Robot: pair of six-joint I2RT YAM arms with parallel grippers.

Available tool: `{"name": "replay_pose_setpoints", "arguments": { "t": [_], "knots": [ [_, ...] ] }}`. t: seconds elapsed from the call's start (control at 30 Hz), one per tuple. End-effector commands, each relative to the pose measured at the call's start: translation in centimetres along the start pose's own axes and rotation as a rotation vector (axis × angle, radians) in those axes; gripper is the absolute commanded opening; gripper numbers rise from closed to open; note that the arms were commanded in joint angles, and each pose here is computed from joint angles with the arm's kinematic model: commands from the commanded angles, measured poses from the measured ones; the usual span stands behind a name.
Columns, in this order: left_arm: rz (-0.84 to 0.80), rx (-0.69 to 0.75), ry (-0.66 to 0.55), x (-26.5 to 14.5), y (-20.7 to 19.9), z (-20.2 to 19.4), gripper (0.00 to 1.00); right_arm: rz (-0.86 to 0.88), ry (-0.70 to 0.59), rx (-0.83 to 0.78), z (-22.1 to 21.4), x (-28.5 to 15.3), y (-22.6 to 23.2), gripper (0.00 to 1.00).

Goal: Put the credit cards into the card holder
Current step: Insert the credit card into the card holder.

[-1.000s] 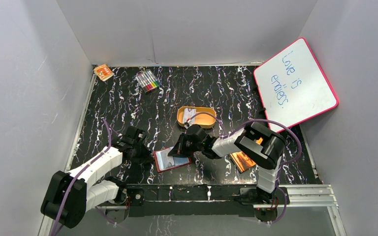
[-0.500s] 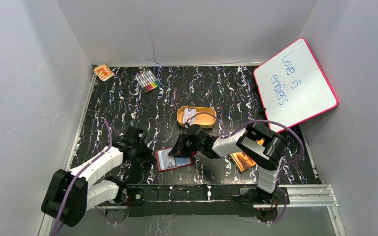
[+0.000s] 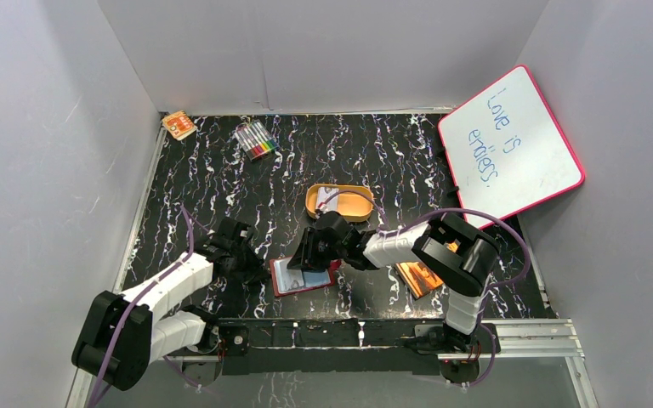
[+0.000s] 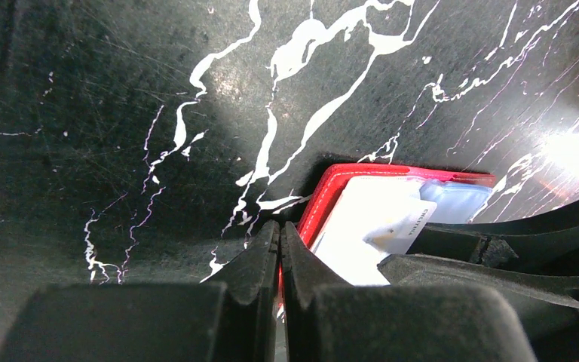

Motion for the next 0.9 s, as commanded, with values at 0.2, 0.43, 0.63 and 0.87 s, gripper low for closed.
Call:
{"name": "replay_pose_setpoints", "arguments": {
  "t": [0.2,0.43,0.63,0.87],
  "knots": [
    [0.085,-0.015,0.062,1.0,2.1,-1.3,0.00,-0.070,0.035,-0.023,-0.6,0.4,-0.4,0.43],
    [0.044,-0.026,0.070,1.1,1.8,-1.5,0.00,-0.081,0.071,-0.049,-1.0,1.3,0.1,0.42],
    [0.055,-0.028,0.044,0.9,2.0,-1.3,0.00,-0.199,0.045,-0.097,-0.5,0.4,0.0,0.44],
    [0.056,-0.031,0.029,0.7,2.1,-1.3,0.00,-0.303,0.025,-0.124,-0.1,-0.6,-0.4,0.52]
  ]
}}
Point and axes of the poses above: each gripper's point midway between its finger pads, its own x axis out along the fingers, its own y axis along the line the jaws close on, z = x × y, the point moved 8 cm from there along -x, back along the fingers, and after that the axes turned 3 degrees about x, right-handed, at the moved point
